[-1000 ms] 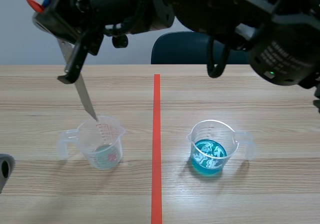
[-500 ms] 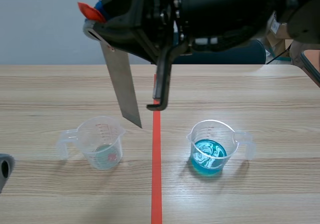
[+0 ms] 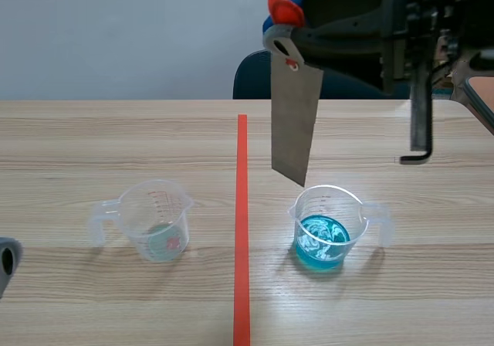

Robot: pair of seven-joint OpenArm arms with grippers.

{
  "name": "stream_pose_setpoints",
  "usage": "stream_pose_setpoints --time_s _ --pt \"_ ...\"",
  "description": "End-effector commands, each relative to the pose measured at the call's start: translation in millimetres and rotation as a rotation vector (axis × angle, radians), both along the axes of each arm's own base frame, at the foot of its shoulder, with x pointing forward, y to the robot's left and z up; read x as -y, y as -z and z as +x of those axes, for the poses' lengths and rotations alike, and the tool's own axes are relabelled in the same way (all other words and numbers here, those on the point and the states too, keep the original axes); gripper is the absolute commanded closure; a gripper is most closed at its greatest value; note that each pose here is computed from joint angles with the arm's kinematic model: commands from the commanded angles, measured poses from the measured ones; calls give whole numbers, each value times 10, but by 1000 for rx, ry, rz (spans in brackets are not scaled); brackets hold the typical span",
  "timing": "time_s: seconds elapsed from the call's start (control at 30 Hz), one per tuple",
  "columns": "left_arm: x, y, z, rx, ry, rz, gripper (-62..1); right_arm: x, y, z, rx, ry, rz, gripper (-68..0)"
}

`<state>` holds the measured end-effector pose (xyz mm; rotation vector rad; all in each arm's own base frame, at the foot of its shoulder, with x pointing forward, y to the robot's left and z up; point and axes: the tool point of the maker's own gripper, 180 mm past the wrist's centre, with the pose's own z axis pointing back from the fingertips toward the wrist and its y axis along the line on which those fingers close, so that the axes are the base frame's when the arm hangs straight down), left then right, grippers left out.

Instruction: Do the redox reaction experiment

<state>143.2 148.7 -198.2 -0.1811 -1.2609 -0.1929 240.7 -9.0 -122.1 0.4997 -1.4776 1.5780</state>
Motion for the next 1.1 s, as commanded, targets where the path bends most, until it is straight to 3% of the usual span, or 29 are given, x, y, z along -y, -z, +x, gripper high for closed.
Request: stream_pose_setpoints --time_s 0.0,0.27,0.53,1.07 --pt "19 -78 31 31 2 -10 -623 34 -91 4 23 -4 9 -7" --pt "19 -78 31 31 2 -10 -623 243 48 -7 -15 -29 -52 -7" --pt "19 -78 31 30 2 -10 -623 378 176 23 -27 -42 -56 -7" --pt "19 -78 31 30 2 -10 -623 384 180 20 -25 -47 -57 -7"
